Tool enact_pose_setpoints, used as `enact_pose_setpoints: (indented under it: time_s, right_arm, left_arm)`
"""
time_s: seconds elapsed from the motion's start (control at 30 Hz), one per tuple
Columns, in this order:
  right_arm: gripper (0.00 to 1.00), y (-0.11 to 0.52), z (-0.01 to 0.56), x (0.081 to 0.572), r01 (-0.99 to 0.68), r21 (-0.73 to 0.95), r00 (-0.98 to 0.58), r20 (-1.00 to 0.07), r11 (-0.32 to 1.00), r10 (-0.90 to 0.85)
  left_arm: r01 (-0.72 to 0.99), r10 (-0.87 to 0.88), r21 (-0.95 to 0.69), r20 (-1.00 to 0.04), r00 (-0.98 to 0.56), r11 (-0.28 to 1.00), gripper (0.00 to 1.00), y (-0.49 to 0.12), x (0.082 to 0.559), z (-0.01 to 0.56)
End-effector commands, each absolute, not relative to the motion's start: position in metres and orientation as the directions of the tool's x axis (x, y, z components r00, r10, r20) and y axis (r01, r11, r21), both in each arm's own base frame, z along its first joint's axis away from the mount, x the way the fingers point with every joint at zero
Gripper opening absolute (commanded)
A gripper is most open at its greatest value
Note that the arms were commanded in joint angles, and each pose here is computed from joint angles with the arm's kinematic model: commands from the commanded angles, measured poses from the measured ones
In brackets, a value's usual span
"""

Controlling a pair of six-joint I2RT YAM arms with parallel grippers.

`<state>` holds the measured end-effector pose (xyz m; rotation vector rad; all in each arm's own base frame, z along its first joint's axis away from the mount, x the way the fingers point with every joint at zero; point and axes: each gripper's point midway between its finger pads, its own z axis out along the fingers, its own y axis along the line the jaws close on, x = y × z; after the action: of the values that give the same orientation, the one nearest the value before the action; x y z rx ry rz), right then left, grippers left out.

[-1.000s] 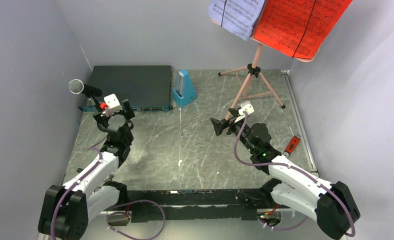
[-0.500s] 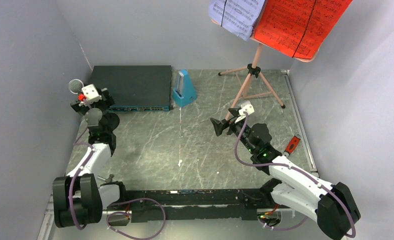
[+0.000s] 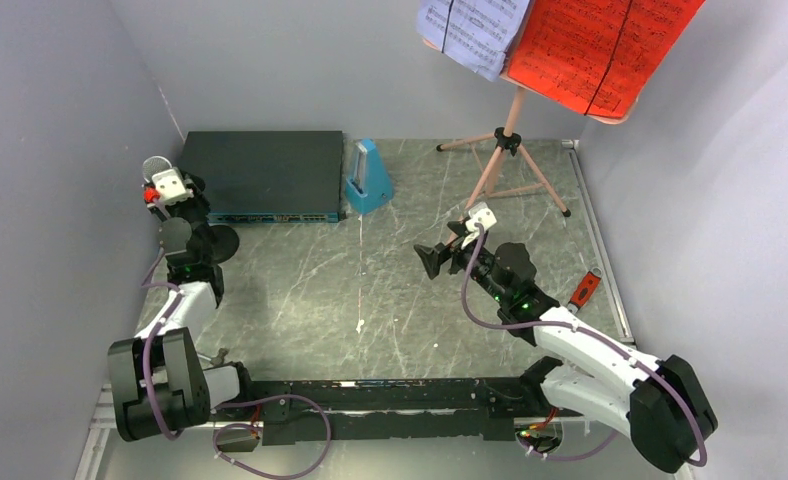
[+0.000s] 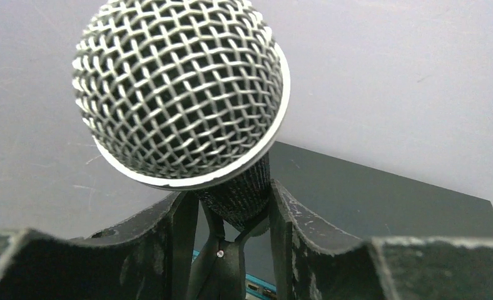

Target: Pack up the instrument practice props

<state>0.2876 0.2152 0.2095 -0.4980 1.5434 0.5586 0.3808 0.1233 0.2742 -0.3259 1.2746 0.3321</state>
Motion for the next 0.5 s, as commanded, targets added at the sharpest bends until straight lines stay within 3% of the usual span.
enact_pose_setpoints:
  time_s: [0.0, 0.07, 0.17, 0.47]
  right_arm:
    - [1.00, 0.224, 0.235, 0.289, -0.654, 0.024, 0.006, -0.999, 0.756, 0.037]
    - [1.00, 0.226, 0.234, 0.289, -0.661, 0.023, 0.004, -0.999, 0.750, 0.035]
    - [1.00, 0.227, 0.234, 0.288, -0.668, 0.024, 0.002, -0.999, 0.744, 0.035]
    - [1.00, 0.228, 0.237, 0.285, -0.678, 0.026, 0.012, -0.999, 0.735, 0.046]
  left_arm:
    - [-0.343, 0.096, -0.043, -0.920, 0.379, 0.938, 0.43, 0.109, 0.374, 0.323]
    - [-0.327, 0.096, -0.036, -0.920, 0.379, 0.944, 0.40, 0.104, 0.371, 0.329]
    - [-0.276, 0.098, -0.014, -0.918, 0.385, 0.961, 0.27, 0.093, 0.366, 0.344]
    - [0.029, 0.024, 0.037, -0.933, 0.358, 0.999, 0.20, 0.030, 0.342, 0.373]
